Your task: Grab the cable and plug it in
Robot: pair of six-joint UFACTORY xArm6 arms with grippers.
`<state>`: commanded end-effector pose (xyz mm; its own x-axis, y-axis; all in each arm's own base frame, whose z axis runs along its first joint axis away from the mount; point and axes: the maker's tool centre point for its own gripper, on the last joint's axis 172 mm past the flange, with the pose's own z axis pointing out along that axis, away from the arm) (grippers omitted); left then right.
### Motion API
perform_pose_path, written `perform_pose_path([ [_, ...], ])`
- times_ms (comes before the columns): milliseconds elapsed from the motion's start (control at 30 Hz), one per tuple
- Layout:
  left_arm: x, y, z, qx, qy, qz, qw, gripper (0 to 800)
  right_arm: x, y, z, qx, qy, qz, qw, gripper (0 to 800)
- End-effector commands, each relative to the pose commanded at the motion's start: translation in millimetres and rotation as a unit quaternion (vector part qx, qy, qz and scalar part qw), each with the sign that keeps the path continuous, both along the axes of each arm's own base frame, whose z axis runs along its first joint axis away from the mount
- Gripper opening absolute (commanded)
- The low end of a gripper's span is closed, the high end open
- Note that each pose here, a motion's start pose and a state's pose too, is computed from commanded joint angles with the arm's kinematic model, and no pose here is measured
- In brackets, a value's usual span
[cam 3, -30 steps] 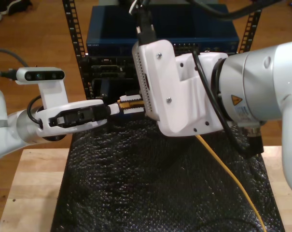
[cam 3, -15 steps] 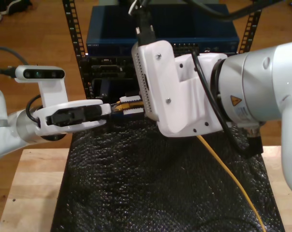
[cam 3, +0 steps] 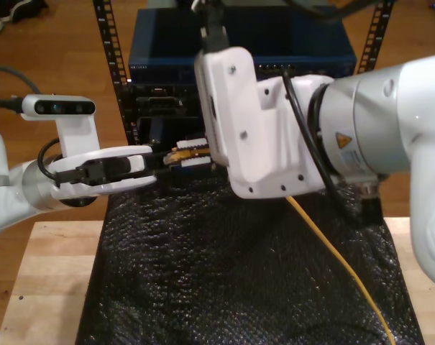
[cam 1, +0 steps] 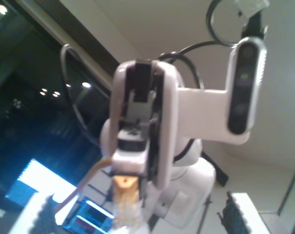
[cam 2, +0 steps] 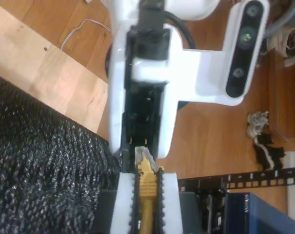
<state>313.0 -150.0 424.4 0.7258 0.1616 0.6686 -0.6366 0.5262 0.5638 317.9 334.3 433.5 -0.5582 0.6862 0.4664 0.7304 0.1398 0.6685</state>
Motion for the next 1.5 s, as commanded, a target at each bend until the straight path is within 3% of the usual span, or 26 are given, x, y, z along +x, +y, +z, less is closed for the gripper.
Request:
perform_pose_path([
  [167, 18, 6, -6, 0.025, -0.019, 0.038, 0.9988, 794, 13, -3, 0, 0.004, 0.013, -0.02, 1.0, 1],
  [400, 46, 25, -11, 0.064, -0.053, 0.095, 0.9921, 795, 51, -31, -11, 0.005, 0.06, -0.087, 0.994, 0],
  [567, 51, 36, -13, 0.089, -0.092, 0.109, 0.9858, 795, 67, -58, -42, -0.017, 0.142, -0.126, 0.982, 0],
  [667, 56, 43, -19, 0.117, -0.11, 0.115, 0.9802, 797, 79, -82, -49, -0.021, 0.158, -0.15, 0.976, 0],
  [767, 62, 53, -30, 0.156, -0.125, 0.121, 0.9724, 797, 75, -90, -53, -0.029, 0.178, -0.153, 0.972, 0],
  [900, 60, 63, -43, 0.196, -0.142, 0.113, 0.9636, 797, 67, -96, -71, -0.052, 0.224, -0.144, 0.962, 0],
  [1033, 62, 83, -61, 0.245, -0.171, 0.119, 0.9468, 797, 67, -115, -81, -0.064, 0.259, -0.152, 0.952, 0],
  [1233, 54, 117, -86, 0.315, -0.223, 0.101, 0.917, 797, 68, -124, -99, -0.092, 0.295, -0.155, 0.938, 0],
  [1500, 23, 167, -124, 0.402, -0.275, 0.047, 0.8718, 798, 76, -140, -138, -0.137, 0.325, -0.18, 0.918, 0],
])
